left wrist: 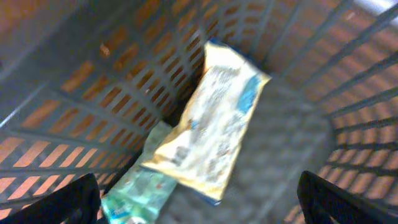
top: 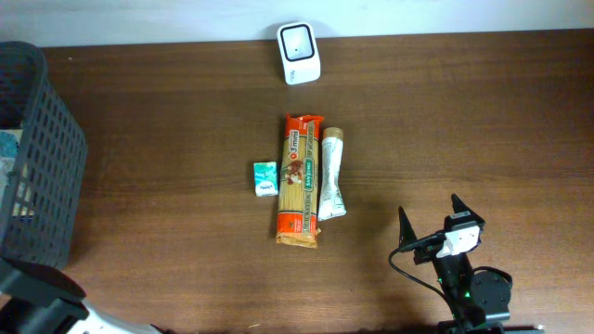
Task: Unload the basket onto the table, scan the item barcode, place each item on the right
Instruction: 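Reach the left gripper into the basket and grasp the white-blue bag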
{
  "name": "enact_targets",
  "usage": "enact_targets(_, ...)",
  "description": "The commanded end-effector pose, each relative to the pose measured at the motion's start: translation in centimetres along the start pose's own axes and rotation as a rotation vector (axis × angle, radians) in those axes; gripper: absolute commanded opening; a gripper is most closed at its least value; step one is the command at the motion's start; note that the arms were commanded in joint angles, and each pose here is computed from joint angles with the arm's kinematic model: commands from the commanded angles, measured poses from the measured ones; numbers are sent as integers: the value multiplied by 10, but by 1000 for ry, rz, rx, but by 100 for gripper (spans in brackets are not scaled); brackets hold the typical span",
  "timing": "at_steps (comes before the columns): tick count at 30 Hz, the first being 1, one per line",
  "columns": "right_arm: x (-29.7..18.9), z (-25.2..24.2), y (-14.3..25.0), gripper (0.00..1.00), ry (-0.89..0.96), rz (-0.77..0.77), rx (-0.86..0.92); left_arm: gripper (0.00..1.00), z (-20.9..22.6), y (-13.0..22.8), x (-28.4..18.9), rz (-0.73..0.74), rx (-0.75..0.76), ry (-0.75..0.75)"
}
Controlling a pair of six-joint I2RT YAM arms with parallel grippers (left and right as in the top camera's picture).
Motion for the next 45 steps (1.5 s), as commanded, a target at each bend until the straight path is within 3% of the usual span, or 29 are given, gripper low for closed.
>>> enact_targets(1, 0, -2, 2, 99, 11, 0, 11, 100, 9, 13, 25, 49, 69, 29)
enact_targets(19, 0, -2, 2, 99, 11, 0, 11, 91, -4, 70, 162, 258, 173, 155)
enact_targets(24, 0, -2, 2, 99, 11, 0, 11, 67, -15, 83, 183, 299, 178, 186)
enact_targets(28, 0, -2, 2, 99, 11, 0, 11, 61, -22, 81, 187, 282, 181, 216)
enact_targets(30, 0, -2, 2, 99, 11, 0, 11, 51, -24, 78, 188, 267, 181, 226)
enact_targets(31, 0, -2, 2, 99, 11, 0, 11, 42, -25, 78, 188, 265, 183, 225)
enact_targets(32, 0, -2, 2, 99, 11, 0, 11, 17, -25, 77, 188, 263, 183, 224)
enact_targets(33, 0, -2, 2, 99, 11, 0, 11, 0, -24, 76, 188, 259, 183, 222)
enact_targets(39, 0, -2, 2, 99, 11, 0, 11, 0, -14, 47, 160, 183, 83, 164)
enact_targets(42, 0, -2, 2, 99, 11, 0, 11, 0, -1, 5, 107, 52, -10, 101)
enact_targets(45, 0, -2, 2, 99, 11, 0, 11, 0, -5, -32, 41, -132, -12, 160)
Point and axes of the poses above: each gripper's point midway between its finger pads, its own x axis out along the fingers, its own z axis along the line the jaws close on, y = z × x, the point moved 6 cm from there along -x, back along the fingers, and after that the axes turned 12 degrees about x, right-handed, at the moved point
